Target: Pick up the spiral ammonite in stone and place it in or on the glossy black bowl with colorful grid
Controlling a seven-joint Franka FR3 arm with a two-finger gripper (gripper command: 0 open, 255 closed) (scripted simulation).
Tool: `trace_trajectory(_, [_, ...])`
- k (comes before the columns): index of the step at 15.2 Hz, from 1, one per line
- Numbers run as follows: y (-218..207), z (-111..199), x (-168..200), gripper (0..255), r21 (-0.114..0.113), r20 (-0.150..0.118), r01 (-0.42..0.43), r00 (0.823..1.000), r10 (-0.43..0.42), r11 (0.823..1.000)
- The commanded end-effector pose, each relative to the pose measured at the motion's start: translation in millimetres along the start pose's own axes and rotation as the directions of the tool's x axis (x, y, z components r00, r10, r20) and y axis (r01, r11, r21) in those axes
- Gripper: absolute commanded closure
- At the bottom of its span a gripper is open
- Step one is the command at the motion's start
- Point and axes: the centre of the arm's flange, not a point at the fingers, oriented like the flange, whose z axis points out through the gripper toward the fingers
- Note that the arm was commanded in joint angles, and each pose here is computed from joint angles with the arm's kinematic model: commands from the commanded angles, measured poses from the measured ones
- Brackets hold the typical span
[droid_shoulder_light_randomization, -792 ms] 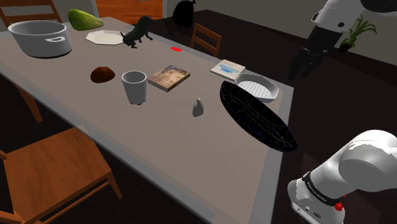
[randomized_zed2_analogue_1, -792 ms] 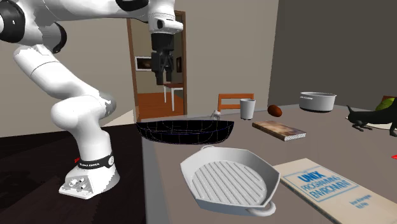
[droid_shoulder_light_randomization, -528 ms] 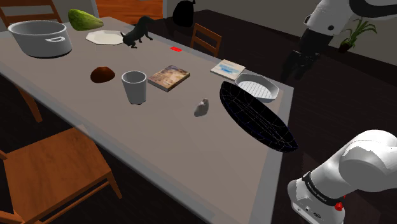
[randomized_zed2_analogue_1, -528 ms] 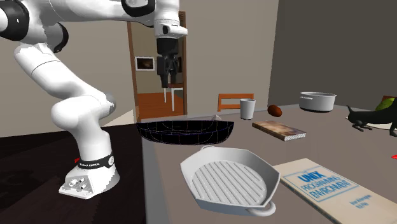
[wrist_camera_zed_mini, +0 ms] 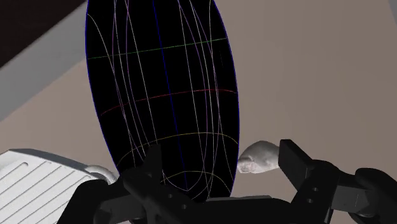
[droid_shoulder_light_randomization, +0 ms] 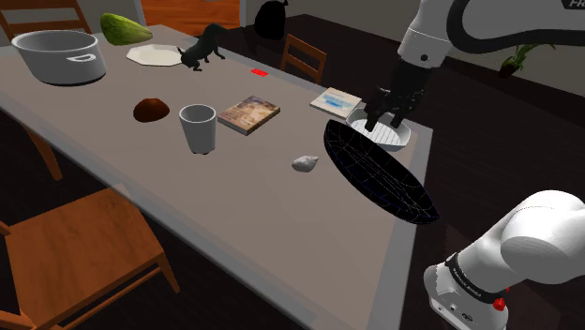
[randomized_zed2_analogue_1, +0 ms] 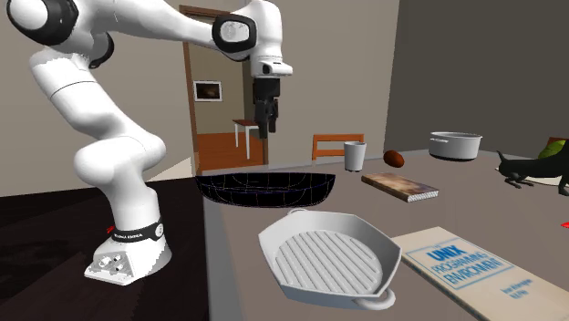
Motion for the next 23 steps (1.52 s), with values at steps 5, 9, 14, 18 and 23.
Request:
trace_trajectory(5, [-62, 40, 30, 0, -0.004, -0.015, -0.040, 0.999, 0.040, 0.999])
trace_trajectory(9, [-102, 65, 53, 0, -0.008, -0.024, -0.066, 0.998, 0.066, 0.998])
trace_trajectory(14, [-151, 96, 84, 0, -0.011, -0.036, -0.099, 0.995, 0.098, 0.995])
trace_trajectory(18, [-169, 118, 96, 0, -0.012, -0.040, -0.111, 0.993, 0.110, 0.994])
trace_trajectory(23, [-169, 144, 97, 0, -0.012, -0.040, -0.111, 0.993, 0.110, 0.994])
